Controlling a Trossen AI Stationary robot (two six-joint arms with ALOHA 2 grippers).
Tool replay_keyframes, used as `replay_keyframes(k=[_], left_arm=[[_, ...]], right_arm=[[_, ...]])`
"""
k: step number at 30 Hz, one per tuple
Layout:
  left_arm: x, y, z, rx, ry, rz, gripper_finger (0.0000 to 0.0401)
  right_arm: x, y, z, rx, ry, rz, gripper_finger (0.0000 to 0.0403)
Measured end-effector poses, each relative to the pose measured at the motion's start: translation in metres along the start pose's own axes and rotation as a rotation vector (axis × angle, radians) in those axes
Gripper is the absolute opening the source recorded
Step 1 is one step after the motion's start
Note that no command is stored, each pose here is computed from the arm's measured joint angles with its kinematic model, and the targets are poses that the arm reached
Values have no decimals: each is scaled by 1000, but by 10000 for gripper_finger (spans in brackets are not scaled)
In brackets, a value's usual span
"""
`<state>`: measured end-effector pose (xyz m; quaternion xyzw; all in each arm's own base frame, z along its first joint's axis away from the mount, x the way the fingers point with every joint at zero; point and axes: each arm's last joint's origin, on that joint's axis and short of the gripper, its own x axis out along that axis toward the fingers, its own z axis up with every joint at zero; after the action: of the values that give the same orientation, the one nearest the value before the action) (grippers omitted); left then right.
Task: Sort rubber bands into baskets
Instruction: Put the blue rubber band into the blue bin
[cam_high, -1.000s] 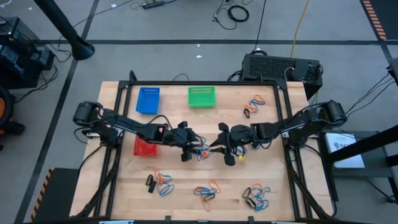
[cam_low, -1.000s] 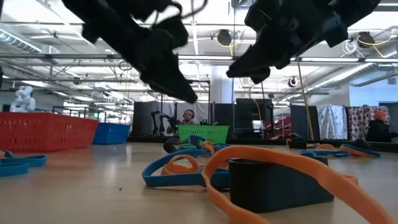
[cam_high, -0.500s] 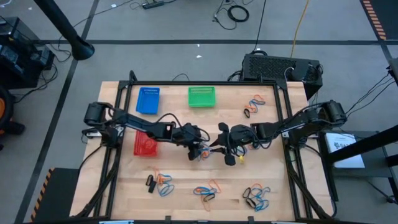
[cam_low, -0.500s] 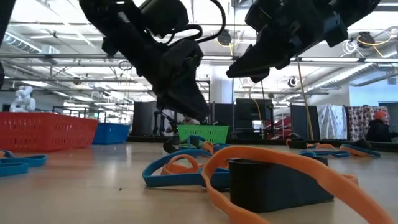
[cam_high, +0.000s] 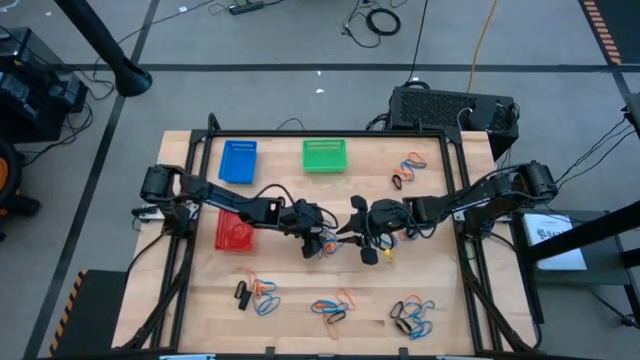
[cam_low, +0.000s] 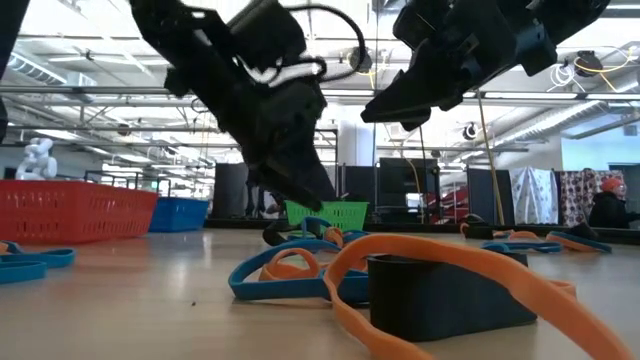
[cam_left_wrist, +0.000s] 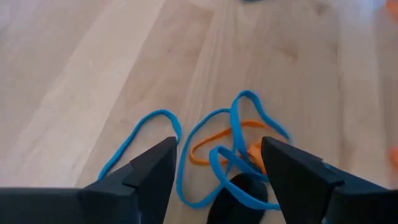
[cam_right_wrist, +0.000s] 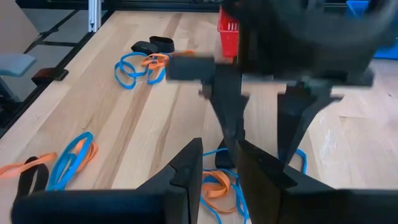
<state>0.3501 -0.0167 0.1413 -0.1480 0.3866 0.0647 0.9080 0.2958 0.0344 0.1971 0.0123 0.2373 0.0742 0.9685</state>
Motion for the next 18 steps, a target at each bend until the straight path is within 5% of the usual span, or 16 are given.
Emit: replay_keyframes(k=[18], left_arm=[[18,2,-8,0,41,-18,217]], right_arm=[[0,0,0,0,3,0,91]])
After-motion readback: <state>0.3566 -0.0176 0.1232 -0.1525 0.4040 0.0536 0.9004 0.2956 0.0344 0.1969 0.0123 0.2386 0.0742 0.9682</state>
